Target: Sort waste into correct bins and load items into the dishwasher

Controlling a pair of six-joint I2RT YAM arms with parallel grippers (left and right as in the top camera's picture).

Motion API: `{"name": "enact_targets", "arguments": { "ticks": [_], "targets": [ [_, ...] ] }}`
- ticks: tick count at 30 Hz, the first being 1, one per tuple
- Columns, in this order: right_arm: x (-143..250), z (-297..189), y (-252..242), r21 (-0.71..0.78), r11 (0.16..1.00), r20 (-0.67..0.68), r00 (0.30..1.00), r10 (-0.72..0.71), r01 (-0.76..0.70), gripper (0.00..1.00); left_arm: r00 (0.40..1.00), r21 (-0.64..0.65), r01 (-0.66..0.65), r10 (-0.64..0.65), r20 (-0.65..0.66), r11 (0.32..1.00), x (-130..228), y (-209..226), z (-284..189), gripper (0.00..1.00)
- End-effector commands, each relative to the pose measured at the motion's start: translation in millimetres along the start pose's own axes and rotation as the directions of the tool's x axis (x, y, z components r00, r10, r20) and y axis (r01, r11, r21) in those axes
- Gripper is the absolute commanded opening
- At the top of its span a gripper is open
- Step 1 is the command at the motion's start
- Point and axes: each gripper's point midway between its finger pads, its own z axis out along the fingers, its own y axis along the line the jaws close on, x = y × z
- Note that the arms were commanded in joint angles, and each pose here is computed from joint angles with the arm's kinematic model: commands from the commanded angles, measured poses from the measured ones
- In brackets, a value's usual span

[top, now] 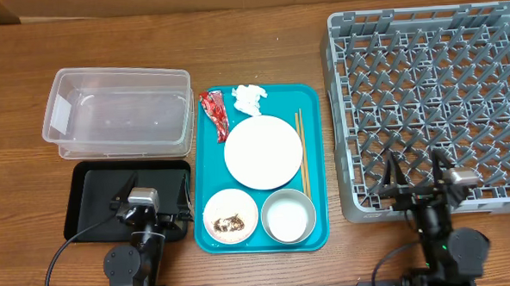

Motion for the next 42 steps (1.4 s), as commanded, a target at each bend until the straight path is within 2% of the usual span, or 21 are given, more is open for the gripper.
{"name": "enact_targets", "arguments": {
  "ticks": [1,5,9,13,17,19,23,26,29,31,34,37,39,42],
  "targets": [
    [-75,-21,28,-0.061,0.997,0.122,0.992,-0.030,0.038,1.00,1.000,-0.001,0.017,-0.017,0.006,1.000,0,1,0,1.00],
    [-110,-36,40,-0.047,0.998,0.066,0.997,-0.046,0.049,1.00,1.000,-0.001,0.017,-0.017,0.006,1.000,0,1,0,1.00],
    [-130,-41,46,-0.020,1.000,-0.061,0.998,-0.024,0.022,1.00,1.000,-0.001,0.017,-0.017,0.006,1.000,0,1,0,1.00],
    [-139,-39,50,0.012,1.000,-0.220,0.975,0.011,-0.008,1.00,1.000,-0.001,0.017,-0.017,0.006,1.000,0,1,0,1.00],
    [-140,-32,51,0.049,0.998,-0.383,0.922,0.058,-0.043,1.00,1.000,-0.001,0.017,-0.017,0.006,1.000,0,1,0,1.00],
    [-139,-23,52,0.044,0.997,-0.421,0.904,0.069,-0.056,1.00,1.000,-0.001,0.017,-0.017,0.006,1.000,0,1,0,1.00],
    [-125,-14,80,-0.072,0.975,-0.516,0.844,0.143,-0.209,1.00,1.000,-0.001,0.017,-0.017,0.006,1.000,0,1,0,1.00],
    [-122,-5,96,-0.156,0.951,-0.554,0.821,0.139,-0.267,1.00,1.000,-0.001,0.017,-0.017,0.006,1.000,0,1,0,1.00],
    [-106,2,91,-0.113,0.948,-0.617,0.769,0.167,-0.297,1.00,1.000,-0.001,0.017,-0.017,0.006,1.000,0,1,0,1.00],
    [-82,3,86,-0.049,0.945,-0.703,0.683,0.198,-0.325,1.00,1.000,-0.001,0.017,-0.017,0.006,1.000,0,1,0,1.00],
    [-56,1,88,-0.004,0.943,-0.790,0.580,0.200,-0.332,1.00,1.000,-0.001,0.017,-0.017,0.006,1.000,0,1,0,1.00],
    [-27,-1,98,-0.004,0.958,-0.865,0.482,0.141,-0.288,1.00,1.000,-0.001,0.017,-0.017,0.006,1.000,0,1,0,1.00],
    [-14,2,103,0.005,0.969,-0.886,0.448,0.118,-0.247,1.00,1.000,-0.001,0.017,-0.017,0.006,1.000,0,1,0,1.00],
    [-2,6,120,-0.039,0.979,-0.899,0.436,0.054,-0.201,1.00,1.000,-0.001,0.017,-0.017,0.006,1.000,0,1,0,1.00]
  ]
}}
